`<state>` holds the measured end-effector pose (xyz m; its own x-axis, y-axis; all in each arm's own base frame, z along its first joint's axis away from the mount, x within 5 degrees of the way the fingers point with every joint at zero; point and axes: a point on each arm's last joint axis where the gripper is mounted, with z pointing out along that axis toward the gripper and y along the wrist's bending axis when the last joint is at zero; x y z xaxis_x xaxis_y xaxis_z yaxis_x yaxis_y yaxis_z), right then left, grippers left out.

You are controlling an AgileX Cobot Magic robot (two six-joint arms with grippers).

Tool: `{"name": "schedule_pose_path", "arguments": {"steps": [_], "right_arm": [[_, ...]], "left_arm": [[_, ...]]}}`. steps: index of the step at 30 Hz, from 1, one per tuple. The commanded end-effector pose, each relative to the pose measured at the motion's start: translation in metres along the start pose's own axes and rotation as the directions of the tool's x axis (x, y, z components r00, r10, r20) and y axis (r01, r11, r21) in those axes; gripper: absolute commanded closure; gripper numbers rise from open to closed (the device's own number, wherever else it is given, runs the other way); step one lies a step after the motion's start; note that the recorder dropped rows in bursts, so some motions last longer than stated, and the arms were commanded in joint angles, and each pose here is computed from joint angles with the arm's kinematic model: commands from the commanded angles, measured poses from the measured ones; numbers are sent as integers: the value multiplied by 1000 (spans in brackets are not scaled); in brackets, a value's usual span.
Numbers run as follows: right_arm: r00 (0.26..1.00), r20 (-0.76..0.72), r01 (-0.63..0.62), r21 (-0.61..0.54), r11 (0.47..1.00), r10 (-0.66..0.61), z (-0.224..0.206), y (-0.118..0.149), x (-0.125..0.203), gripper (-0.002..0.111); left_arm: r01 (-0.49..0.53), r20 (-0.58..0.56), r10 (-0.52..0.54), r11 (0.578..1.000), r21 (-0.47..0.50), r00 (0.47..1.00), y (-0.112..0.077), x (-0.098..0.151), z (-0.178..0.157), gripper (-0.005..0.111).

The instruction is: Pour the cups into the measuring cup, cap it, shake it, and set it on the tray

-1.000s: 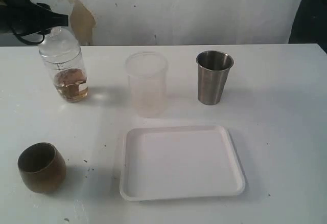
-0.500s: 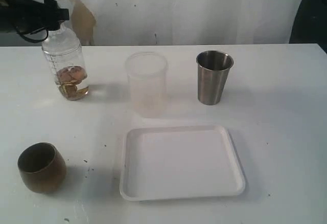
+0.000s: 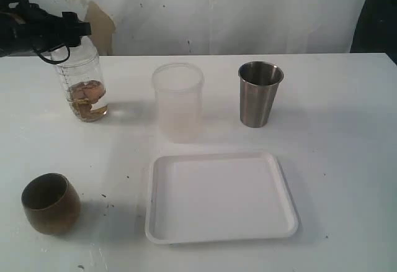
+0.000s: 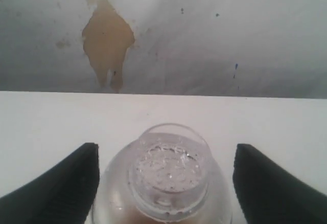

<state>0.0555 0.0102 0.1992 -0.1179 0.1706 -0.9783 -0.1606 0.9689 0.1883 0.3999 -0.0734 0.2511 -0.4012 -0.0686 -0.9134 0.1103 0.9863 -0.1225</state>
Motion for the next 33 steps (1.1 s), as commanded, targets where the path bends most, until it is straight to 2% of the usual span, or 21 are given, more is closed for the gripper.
{"name": "schedule_pose_path", "arguments": {"steps": [1, 4, 10, 17, 23, 28, 30, 33], "right_arm": [[1000, 3, -3, 1, 1000, 3, 0, 0, 2, 108], [1000, 3, -3, 1, 1000, 3, 0, 0, 2, 108], [1000, 3, -3, 1, 1000, 3, 0, 0, 2, 108], [1000, 3, -3, 1, 1000, 3, 0, 0, 2, 108], [1000, 3, -3, 1, 1000, 3, 0, 0, 2, 108], [1000, 3, -3, 1, 1000, 3, 0, 0, 2, 108], [1000, 3, -3, 1, 1000, 3, 0, 0, 2, 108], [1000, 3, -3, 1, 1000, 3, 0, 0, 2, 108]], "left_arm": [[13, -17, -13, 1000, -7, 1000, 2, 11, 11, 37], [12, -38, -12, 1000, -12, 999, 3, 20, 19, 41], [16, -136, -19, 1000, -19, 990, 5, 42, 30, 79], [9, -187, -14, 1000, -26, 982, 8, 59, 30, 107], [2, -193, -11, 999, -45, 981, 13, 86, 28, 107], [-4, -180, -4, 999, -42, 984, 13, 84, 25, 107], [-3, -162, -4, 999, -40, 987, 12, 79, 22, 103], [-3, -120, -1, 999, -34, 993, 11, 65, 15, 84]]}}
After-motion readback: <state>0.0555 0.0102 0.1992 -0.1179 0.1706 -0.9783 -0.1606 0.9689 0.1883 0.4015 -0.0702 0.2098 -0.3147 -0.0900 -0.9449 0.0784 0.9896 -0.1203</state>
